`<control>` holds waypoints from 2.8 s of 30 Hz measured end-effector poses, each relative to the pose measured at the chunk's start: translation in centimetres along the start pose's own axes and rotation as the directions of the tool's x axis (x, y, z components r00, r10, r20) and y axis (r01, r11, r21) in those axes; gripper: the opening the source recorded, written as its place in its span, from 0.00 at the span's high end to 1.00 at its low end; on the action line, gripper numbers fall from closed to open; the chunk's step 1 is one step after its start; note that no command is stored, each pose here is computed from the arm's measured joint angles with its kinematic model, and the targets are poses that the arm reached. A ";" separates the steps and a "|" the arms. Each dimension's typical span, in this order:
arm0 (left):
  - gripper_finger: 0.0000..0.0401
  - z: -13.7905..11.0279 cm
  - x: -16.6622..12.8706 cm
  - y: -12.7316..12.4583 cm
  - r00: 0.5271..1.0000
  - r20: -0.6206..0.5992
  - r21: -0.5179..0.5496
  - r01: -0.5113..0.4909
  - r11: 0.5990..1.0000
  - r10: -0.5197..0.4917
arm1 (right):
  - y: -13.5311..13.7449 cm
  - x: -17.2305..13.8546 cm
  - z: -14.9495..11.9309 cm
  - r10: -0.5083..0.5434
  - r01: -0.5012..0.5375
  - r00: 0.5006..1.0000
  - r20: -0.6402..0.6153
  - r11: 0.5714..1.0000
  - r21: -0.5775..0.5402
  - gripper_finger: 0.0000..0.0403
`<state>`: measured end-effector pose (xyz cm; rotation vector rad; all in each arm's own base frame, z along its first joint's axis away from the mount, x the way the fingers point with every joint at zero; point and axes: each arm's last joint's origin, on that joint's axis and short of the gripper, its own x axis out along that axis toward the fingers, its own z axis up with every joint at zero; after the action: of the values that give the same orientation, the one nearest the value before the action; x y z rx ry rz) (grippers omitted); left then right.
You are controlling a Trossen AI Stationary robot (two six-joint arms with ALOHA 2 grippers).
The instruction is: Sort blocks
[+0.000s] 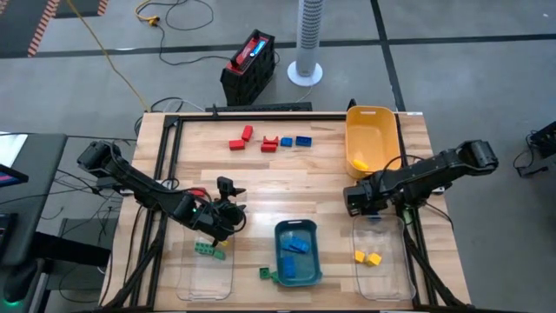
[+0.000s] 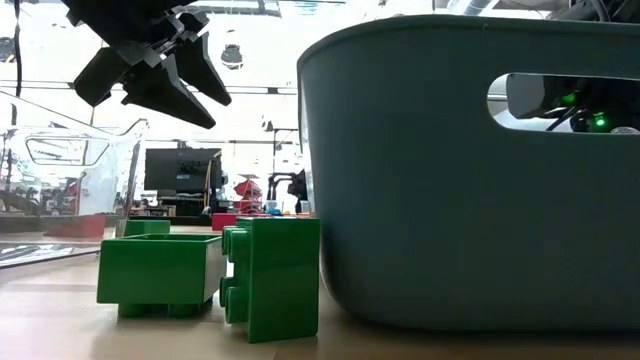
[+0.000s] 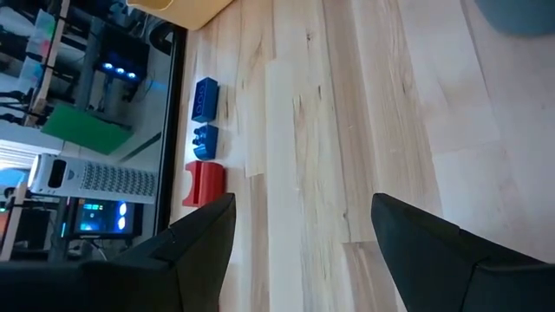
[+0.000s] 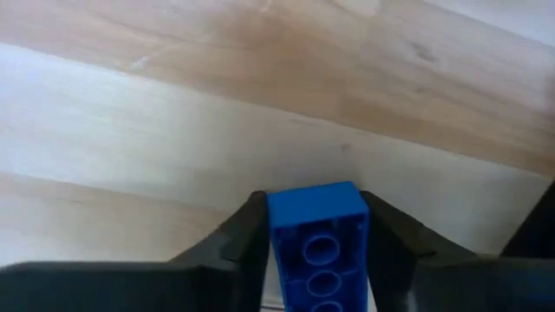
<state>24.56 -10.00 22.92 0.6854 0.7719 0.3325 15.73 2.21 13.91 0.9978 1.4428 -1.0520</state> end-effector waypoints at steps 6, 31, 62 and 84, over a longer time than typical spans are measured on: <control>0.34 -0.1 0.0 0.0 1.000 -0.007 0.003 0.001 1.000 -0.001 | 0.0 -0.1 0.0 -0.009 0.009 1.000 -0.002 1.000 -0.016 0.73; 0.34 -0.3 0.0 0.0 1.000 -0.021 0.013 0.004 1.000 -0.003 | 10.4 -14.4 -1.4 0.775 -0.420 0.484 0.407 0.613 -0.669 0.69; 0.34 0.6 -0.3 -0.5 0.986 0.060 0.097 0.150 0.984 -0.156 | 21.0 -8.8 -7.2 0.627 -0.186 0.742 0.237 0.532 -0.826 0.40; 0.34 11.1 -1.2 -3.1 0.858 -0.032 -0.258 0.488 0.834 -0.512 | 12.1 -11.7 -12.4 0.605 0.208 0.346 0.716 0.695 -0.688 0.39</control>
<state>32.01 -17.84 27.21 0.2173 0.9583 -0.0248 25.34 16.84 25.22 -0.0969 0.5267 -0.5381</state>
